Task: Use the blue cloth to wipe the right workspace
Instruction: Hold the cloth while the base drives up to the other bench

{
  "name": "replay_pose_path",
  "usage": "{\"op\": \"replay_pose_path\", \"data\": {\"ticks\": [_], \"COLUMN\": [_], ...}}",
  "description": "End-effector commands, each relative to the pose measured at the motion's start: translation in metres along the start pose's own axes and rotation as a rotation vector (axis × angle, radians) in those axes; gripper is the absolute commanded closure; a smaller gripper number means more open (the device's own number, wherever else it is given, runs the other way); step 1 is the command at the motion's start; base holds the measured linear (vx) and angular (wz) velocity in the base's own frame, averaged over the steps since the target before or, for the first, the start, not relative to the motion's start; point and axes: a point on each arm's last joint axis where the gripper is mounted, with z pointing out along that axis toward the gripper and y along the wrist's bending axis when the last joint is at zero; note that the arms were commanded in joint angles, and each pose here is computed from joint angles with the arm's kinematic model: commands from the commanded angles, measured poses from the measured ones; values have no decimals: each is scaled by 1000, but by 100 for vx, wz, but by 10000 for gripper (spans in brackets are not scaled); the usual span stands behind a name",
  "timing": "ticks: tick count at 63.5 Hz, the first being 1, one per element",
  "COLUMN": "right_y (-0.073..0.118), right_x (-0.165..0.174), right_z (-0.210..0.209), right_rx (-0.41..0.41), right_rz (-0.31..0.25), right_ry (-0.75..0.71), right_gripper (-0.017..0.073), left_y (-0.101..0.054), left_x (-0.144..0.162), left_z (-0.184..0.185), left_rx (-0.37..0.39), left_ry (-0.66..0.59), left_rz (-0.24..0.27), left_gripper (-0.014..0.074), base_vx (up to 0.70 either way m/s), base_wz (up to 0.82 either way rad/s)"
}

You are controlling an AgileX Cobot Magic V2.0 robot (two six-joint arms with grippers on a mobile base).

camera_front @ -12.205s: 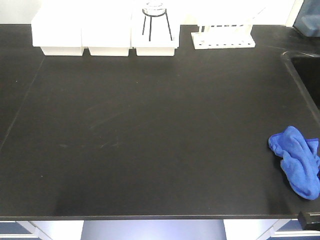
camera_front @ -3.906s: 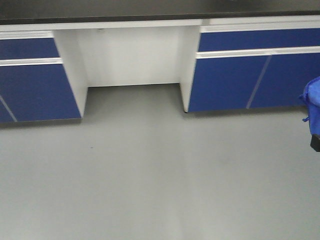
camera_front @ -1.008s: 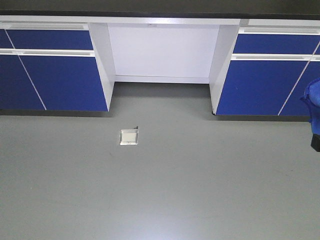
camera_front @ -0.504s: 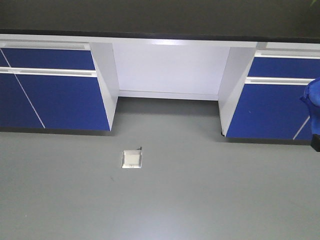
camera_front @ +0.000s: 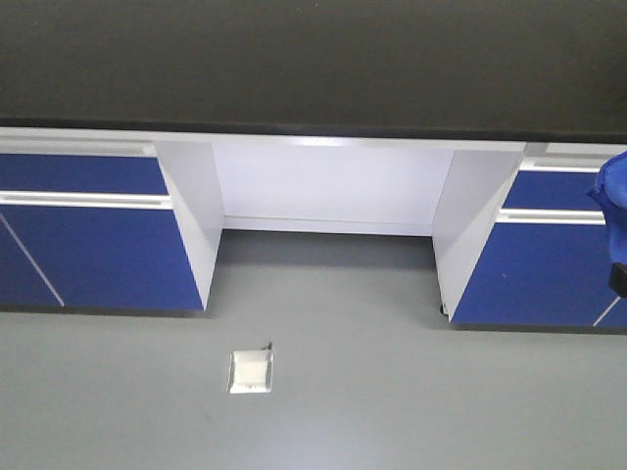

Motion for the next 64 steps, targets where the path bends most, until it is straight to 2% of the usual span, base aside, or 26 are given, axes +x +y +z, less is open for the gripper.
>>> {"op": "replay_pose_path", "data": {"ticks": [1,64], "right_y": [0,0], "right_x": [-15,-15], "right_z": [-4,-4], "right_rx": [-12,-12], "right_rz": [-12,-12], "right_ry": [-100,-100], "right_gripper": [567,567], "left_y": [0,0], "left_x": [2,2], "left_z": [0,0], "left_rx": [15,15], "left_ry": [-68,-68], "left_rz": [-15,-15], "left_gripper": [599,599], "base_vx": [38,35], "base_wz": [-8,-2]}}
